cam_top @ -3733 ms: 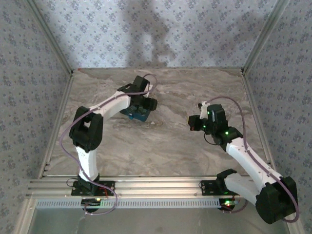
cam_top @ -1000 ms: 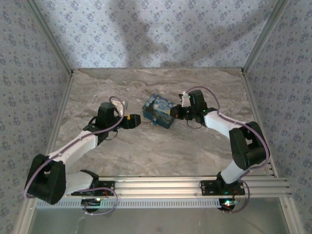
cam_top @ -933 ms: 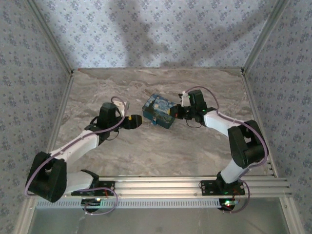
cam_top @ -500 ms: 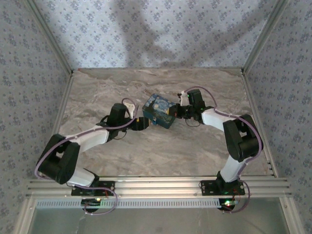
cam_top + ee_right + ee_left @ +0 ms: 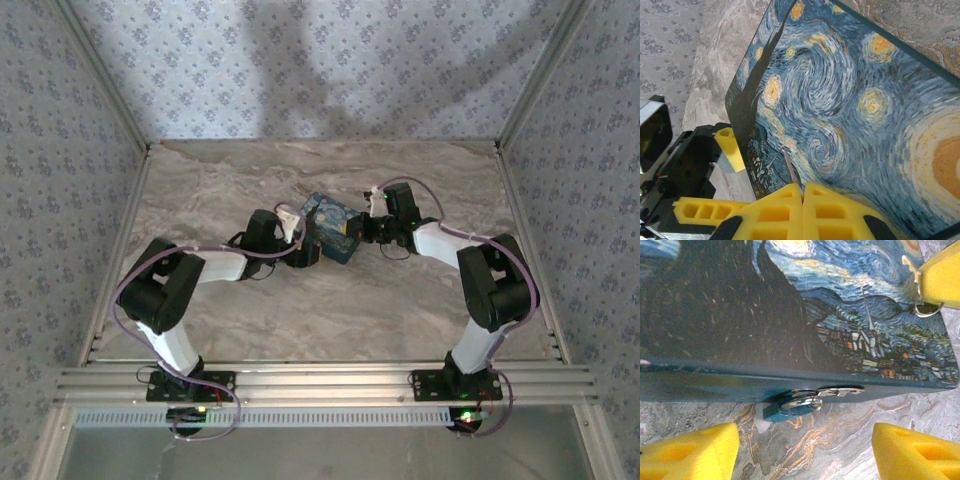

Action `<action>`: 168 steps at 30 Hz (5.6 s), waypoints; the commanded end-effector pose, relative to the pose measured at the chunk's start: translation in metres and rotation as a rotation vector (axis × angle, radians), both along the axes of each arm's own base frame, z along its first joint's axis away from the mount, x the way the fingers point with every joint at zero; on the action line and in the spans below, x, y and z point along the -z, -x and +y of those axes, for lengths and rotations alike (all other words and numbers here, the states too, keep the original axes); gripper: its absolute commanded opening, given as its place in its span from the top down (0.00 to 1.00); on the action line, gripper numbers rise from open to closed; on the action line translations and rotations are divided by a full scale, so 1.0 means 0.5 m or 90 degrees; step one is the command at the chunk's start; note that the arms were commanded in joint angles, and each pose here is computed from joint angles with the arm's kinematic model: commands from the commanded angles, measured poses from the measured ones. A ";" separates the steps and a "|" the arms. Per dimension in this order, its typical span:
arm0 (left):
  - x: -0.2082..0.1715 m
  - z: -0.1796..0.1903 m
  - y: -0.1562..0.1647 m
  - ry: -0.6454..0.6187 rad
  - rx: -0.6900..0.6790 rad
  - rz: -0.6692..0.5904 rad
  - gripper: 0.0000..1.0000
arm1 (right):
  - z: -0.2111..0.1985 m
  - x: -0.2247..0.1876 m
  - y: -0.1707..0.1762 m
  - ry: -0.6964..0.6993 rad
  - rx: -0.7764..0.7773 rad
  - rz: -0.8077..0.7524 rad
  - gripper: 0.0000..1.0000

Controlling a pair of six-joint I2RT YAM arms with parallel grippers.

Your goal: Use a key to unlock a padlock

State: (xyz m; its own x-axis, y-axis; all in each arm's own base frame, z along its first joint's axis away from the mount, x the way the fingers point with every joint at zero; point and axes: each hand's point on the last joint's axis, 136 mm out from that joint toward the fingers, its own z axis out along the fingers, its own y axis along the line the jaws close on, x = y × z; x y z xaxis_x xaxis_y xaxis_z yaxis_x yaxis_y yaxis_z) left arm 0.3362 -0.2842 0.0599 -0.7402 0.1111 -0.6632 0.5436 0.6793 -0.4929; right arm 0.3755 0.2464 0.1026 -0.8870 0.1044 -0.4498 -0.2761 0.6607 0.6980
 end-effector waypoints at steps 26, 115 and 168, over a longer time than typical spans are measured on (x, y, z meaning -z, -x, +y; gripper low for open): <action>0.016 -0.073 -0.015 0.004 0.069 -0.031 0.56 | -0.007 0.066 0.016 0.071 0.001 0.048 1.00; -0.062 -0.127 0.080 0.110 -0.028 0.243 0.77 | 0.000 0.124 0.201 0.127 -0.039 -0.281 1.00; -0.061 -0.124 0.075 0.117 -0.056 0.252 0.77 | -0.001 0.130 0.204 0.079 -0.024 -0.291 1.00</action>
State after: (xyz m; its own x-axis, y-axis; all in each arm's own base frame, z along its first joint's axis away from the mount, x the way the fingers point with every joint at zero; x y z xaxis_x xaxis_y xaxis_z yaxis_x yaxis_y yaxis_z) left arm 0.2927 -0.3395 0.0633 -0.9589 -0.0342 -0.2817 0.1975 0.6323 -0.7492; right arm 0.2754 0.2434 0.0333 -0.6186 -0.0040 -0.7857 -0.5378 0.7312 0.4197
